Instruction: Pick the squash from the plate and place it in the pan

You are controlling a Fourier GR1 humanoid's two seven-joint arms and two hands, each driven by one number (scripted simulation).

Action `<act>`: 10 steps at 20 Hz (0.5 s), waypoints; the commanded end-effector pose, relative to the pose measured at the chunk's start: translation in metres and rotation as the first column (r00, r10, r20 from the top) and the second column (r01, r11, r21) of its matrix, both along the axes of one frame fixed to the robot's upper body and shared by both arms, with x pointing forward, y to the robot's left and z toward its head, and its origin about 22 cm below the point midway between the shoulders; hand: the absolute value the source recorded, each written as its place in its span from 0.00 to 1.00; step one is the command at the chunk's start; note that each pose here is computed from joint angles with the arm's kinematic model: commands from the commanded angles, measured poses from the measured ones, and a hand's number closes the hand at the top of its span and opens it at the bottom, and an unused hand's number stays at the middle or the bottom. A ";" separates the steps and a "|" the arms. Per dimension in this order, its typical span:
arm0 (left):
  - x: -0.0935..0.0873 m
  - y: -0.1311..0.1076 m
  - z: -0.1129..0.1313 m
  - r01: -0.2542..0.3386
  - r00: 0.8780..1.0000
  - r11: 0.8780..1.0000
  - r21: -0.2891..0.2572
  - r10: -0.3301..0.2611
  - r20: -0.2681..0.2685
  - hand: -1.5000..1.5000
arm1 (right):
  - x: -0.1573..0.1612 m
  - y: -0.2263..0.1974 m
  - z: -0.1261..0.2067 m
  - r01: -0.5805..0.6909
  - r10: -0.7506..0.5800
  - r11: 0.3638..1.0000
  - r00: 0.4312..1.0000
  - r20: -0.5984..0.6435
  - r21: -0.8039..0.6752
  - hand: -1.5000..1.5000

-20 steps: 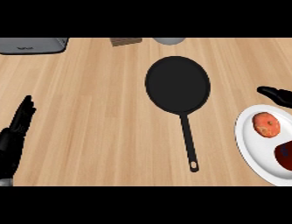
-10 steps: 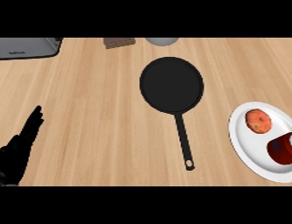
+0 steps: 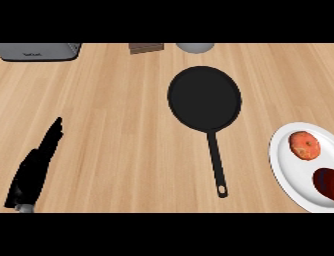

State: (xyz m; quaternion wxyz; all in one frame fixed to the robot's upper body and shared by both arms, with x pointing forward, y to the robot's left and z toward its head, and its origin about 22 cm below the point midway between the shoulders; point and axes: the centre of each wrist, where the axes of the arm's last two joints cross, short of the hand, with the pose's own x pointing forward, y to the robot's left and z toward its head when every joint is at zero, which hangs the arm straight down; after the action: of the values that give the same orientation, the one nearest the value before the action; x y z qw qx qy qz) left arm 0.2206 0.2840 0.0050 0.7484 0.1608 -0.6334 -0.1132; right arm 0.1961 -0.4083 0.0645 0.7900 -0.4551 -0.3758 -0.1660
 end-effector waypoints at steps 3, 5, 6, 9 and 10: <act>0.001 -0.003 0.004 0.011 1.000 1.000 0.000 -0.011 -0.012 0.50 | 0.021 -0.005 0.053 -0.147 0.157 0.985 0.982 -0.109 0.093 0.00; -0.014 -0.002 0.006 0.021 1.000 1.000 0.004 -0.021 -0.002 0.50 | 0.030 0.003 0.042 -0.160 0.175 0.980 0.976 -0.127 0.120 0.00; -0.002 -0.002 0.006 0.020 1.000 1.000 0.003 -0.020 -0.001 0.50 | 0.042 0.006 0.062 -0.146 0.163 0.983 0.974 -0.160 0.115 0.00; 0.010 0.009 0.004 0.012 1.000 1.000 0.008 -0.012 -0.001 0.50 | 0.063 0.011 0.079 -0.135 0.165 0.978 0.967 -0.193 0.159 0.00; -0.004 -0.003 0.017 0.033 0.999 0.999 -0.020 -0.033 -0.009 0.50 | 0.072 0.006 0.067 -0.118 0.154 0.977 0.966 -0.207 0.177 0.00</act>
State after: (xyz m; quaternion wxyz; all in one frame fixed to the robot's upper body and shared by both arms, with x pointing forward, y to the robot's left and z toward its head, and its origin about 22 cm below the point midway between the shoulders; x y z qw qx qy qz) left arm 0.2199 0.2835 0.0116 0.7495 0.1539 -0.6325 -0.1206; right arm 0.2432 -0.4059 0.1213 0.8493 -0.3919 -0.3417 -0.0913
